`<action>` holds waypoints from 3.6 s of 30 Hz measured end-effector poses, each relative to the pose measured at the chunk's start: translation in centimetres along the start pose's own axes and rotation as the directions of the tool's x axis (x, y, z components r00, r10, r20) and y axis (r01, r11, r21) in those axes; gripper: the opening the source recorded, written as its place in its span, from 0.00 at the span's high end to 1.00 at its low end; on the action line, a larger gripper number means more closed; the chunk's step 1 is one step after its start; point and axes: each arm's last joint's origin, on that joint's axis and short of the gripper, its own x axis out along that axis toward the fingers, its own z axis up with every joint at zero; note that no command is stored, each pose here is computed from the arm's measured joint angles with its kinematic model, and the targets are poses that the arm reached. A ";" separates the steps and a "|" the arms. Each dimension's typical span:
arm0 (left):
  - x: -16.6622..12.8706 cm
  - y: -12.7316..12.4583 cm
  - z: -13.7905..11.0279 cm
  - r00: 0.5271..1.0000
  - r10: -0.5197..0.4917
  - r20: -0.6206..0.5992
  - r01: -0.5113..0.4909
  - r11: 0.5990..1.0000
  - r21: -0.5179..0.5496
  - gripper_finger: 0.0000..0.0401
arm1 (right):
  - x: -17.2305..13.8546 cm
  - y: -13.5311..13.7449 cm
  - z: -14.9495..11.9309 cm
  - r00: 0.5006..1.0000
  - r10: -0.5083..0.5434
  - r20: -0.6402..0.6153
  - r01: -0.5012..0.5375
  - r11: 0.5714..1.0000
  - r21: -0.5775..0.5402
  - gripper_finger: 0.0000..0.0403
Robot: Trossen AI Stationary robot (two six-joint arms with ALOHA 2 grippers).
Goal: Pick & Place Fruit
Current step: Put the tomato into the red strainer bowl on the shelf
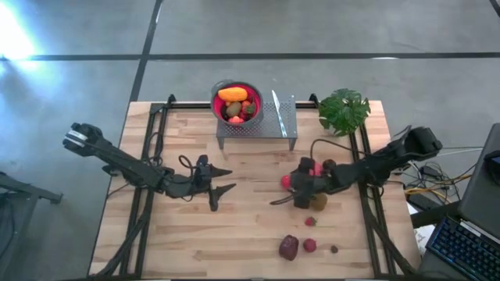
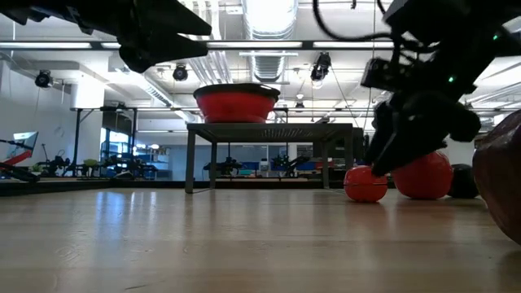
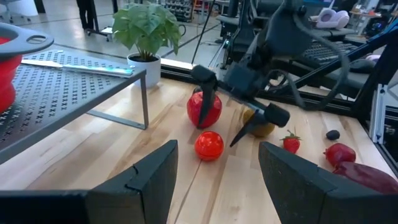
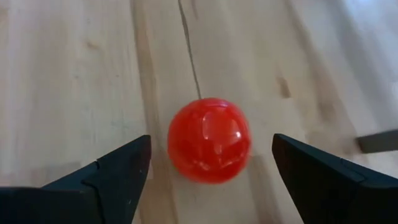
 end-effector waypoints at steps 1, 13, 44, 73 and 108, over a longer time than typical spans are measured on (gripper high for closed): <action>0.0 0.0 0.0 1.000 0.000 0.000 0.000 1.000 0.000 0.43 | 0.3 -0.1 0.0 1.000 0.006 -0.011 -0.006 1.000 0.004 0.18; 0.0 0.0 0.0 1.000 -0.002 -0.003 0.002 1.000 0.002 0.43 | 3.8 -0.2 -0.5 0.997 0.038 -0.069 -0.038 0.999 0.000 0.28; 0.6 -1.3 0.5 0.996 -0.087 -0.031 0.087 0.787 0.611 0.43 | -4.6 -0.9 5.1 0.808 0.553 0.204 -0.559 0.829 -0.033 0.33; 14.2 -9.8 1.9 0.972 0.189 -0.142 0.076 0.318 0.945 0.43 | -5.7 -1.4 5.1 0.797 0.568 0.207 -0.567 0.821 -0.071 0.38; 11.9 -7.9 -1.8 0.828 0.452 -0.333 -0.046 0.646 0.762 0.27 | -0.7 1.5 2.9 0.963 0.263 0.066 -0.260 0.965 -0.042 0.53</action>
